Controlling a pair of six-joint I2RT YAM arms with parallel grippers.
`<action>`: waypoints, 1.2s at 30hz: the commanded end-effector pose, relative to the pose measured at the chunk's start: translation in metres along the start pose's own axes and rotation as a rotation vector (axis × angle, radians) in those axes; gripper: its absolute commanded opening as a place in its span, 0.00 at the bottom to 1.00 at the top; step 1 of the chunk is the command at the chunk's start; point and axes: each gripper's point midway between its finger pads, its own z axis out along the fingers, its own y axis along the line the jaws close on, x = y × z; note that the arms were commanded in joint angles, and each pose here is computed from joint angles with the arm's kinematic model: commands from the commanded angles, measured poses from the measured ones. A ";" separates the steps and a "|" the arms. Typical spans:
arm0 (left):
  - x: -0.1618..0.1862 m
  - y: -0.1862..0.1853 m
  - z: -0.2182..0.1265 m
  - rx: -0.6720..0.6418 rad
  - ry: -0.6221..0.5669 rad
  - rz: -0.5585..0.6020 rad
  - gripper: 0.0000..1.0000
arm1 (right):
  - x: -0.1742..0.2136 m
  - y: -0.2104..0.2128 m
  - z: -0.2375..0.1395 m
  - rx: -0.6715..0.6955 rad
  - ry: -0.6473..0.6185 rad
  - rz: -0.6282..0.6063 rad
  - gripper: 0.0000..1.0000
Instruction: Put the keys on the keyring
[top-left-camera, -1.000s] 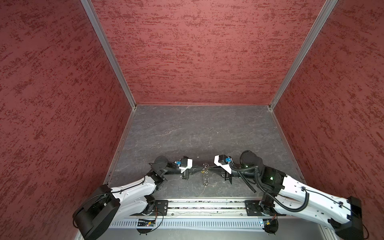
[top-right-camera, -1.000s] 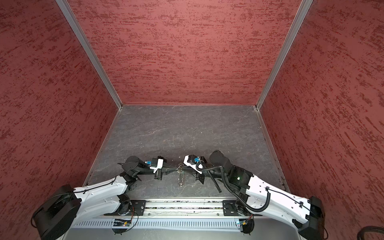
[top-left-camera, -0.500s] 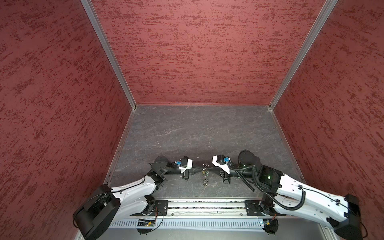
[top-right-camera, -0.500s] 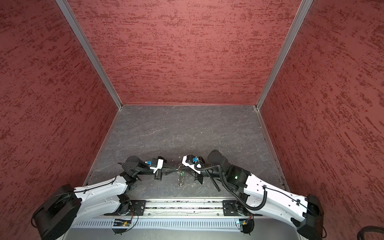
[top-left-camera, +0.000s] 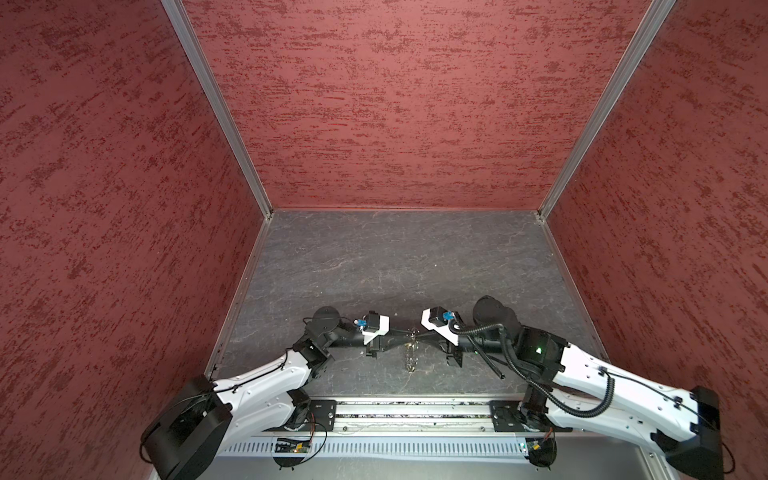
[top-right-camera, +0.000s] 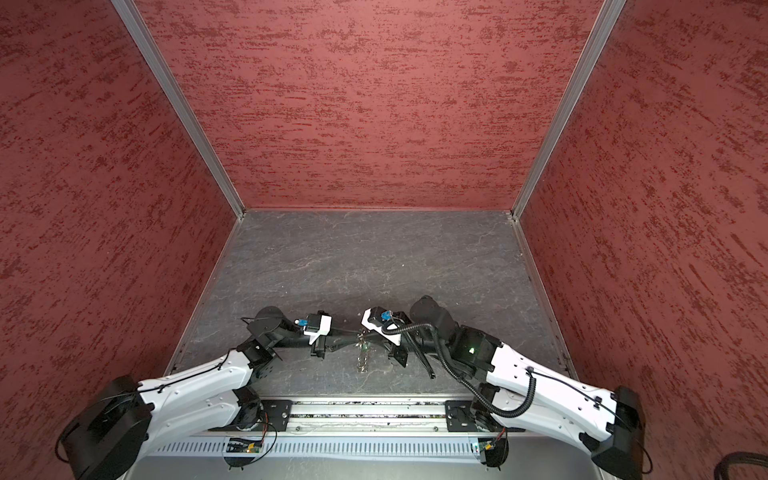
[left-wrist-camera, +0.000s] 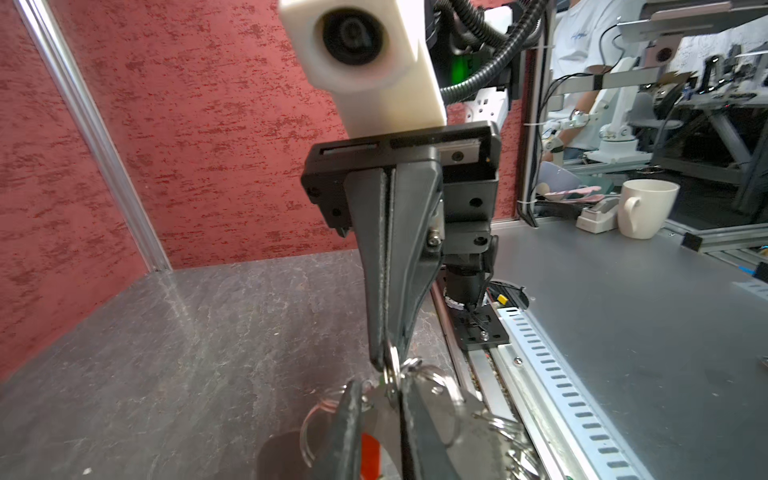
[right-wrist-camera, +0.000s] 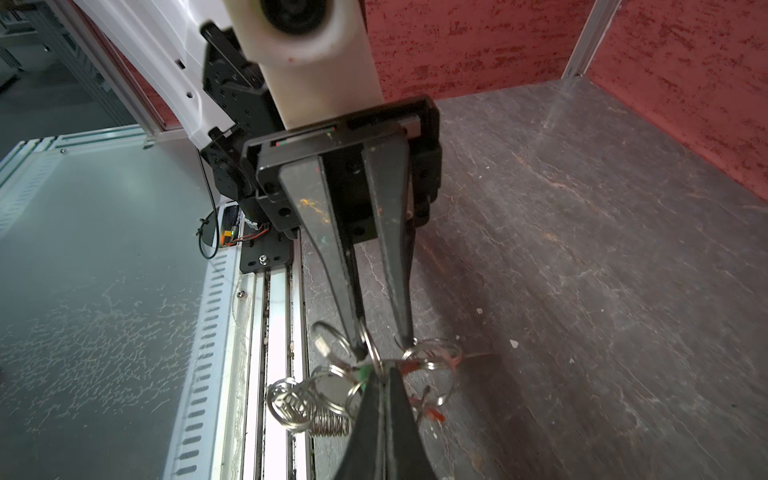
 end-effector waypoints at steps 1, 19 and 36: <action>0.010 0.018 -0.003 -0.101 0.080 -0.018 0.32 | 0.003 -0.006 -0.009 0.041 0.099 -0.015 0.00; 0.022 0.013 0.005 -0.039 0.178 -0.094 0.28 | -0.004 -0.020 0.001 0.077 0.220 -0.035 0.00; 0.023 0.010 0.012 0.006 0.186 -0.142 0.00 | -0.005 -0.021 0.014 0.064 0.199 -0.023 0.00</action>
